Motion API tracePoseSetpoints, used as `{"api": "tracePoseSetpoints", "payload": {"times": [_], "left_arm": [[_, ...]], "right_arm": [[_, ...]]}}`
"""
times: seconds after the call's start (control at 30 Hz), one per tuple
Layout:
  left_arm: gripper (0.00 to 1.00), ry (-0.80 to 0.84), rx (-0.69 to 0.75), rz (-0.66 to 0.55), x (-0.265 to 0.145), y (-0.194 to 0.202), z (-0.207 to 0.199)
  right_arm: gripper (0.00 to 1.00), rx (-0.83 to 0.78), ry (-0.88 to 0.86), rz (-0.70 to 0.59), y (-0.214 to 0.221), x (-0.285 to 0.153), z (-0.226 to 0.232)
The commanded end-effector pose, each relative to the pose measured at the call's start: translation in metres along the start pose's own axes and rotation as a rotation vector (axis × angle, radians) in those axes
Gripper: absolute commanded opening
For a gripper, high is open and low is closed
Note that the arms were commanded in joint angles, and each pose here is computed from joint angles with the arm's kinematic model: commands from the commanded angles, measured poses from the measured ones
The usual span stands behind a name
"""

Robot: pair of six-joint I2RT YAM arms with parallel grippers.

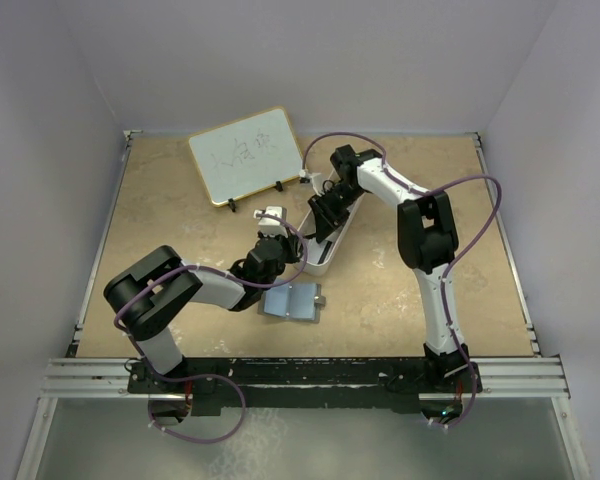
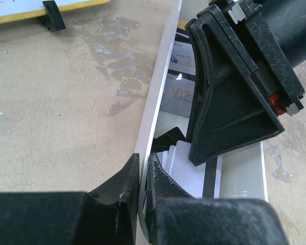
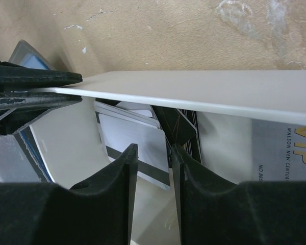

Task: Put the credit cards into the card holder
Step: Pick up the credit card from the storage box.

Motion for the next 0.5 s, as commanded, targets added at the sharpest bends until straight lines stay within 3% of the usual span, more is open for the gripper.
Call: {"api": "tracePoseSetpoints", "payload": {"times": [0.0, 0.2, 0.37, 0.47], "left_arm": [[0.00, -0.057, -0.051, -0.075, 0.007, -0.015, 0.002], [0.00, -0.062, -0.052, -0.072, 0.007, -0.014, 0.002], [0.00, -0.065, -0.054, -0.069, 0.007, -0.013, 0.003], [0.00, -0.068, -0.054, -0.069, 0.007, -0.013, 0.003]], "right_arm": [[0.37, 0.031, -0.027, -0.006, 0.010, -0.024, 0.023], [0.37, 0.046, 0.006, 0.043, 0.019, -0.011, 0.018], [0.27, 0.042, 0.009, 0.054, 0.020, -0.005, 0.020], [0.13, 0.046, 0.033, 0.049, 0.021, -0.008, 0.022]]}}
Point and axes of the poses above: each gripper's point midway between its finger pads, its own x axis out along the fingers, its own z axis along the line the jaws close on, y = z × x, the point moved 9 cm from there along -x, back along the fingers, and after that the axes turned 15 degrees about x, right-handed, at the moved point
